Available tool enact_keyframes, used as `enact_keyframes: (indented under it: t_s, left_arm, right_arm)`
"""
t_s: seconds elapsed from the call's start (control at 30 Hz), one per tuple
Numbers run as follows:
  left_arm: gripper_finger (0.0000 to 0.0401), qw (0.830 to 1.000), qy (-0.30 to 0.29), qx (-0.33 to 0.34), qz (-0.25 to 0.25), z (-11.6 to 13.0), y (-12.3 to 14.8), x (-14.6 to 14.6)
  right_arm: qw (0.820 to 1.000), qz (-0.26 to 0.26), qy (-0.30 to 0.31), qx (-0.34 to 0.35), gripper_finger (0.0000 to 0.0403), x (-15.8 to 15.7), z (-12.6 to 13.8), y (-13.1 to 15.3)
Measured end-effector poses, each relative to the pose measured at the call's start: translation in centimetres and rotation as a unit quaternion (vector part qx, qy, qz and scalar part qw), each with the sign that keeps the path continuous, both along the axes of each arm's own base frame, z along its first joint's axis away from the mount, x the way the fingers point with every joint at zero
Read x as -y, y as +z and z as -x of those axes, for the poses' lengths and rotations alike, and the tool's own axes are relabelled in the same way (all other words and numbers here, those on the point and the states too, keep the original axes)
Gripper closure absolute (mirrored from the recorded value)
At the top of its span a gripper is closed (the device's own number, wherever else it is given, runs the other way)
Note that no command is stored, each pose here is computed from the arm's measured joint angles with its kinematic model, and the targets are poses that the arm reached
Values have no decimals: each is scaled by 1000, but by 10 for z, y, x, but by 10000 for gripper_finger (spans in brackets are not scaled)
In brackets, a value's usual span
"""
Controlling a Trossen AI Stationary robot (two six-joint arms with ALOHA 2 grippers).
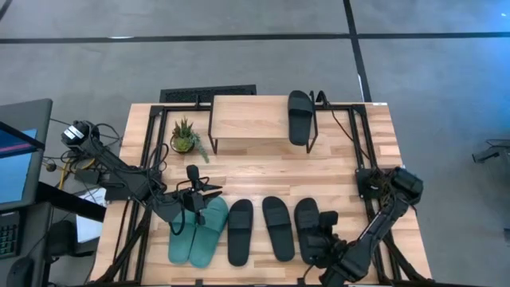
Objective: Pick and place slides into the shelf
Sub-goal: Put the black slipper on the shelf
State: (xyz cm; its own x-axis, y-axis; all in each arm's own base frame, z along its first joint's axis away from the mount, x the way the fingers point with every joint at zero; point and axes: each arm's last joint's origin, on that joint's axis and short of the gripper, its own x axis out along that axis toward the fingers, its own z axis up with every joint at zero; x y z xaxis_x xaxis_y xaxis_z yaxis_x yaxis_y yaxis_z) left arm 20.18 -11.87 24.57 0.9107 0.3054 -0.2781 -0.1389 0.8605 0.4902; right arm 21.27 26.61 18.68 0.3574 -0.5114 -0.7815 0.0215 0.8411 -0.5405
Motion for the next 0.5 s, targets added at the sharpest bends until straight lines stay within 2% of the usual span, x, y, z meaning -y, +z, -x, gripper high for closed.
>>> enact_keyframes:
  t_s: [0.13, 0.5]
  left_arm:
    - [346, 1000, 2, 3, 8, 0, 0, 0]
    - [346, 1000, 2, 4, 14, 0, 0, 0]
  right_arm:
    - [1000, -6, -2, 6, 282, -2, -1, -2]
    - [999, 37, -10, -25, 282, -3, -7, -32]
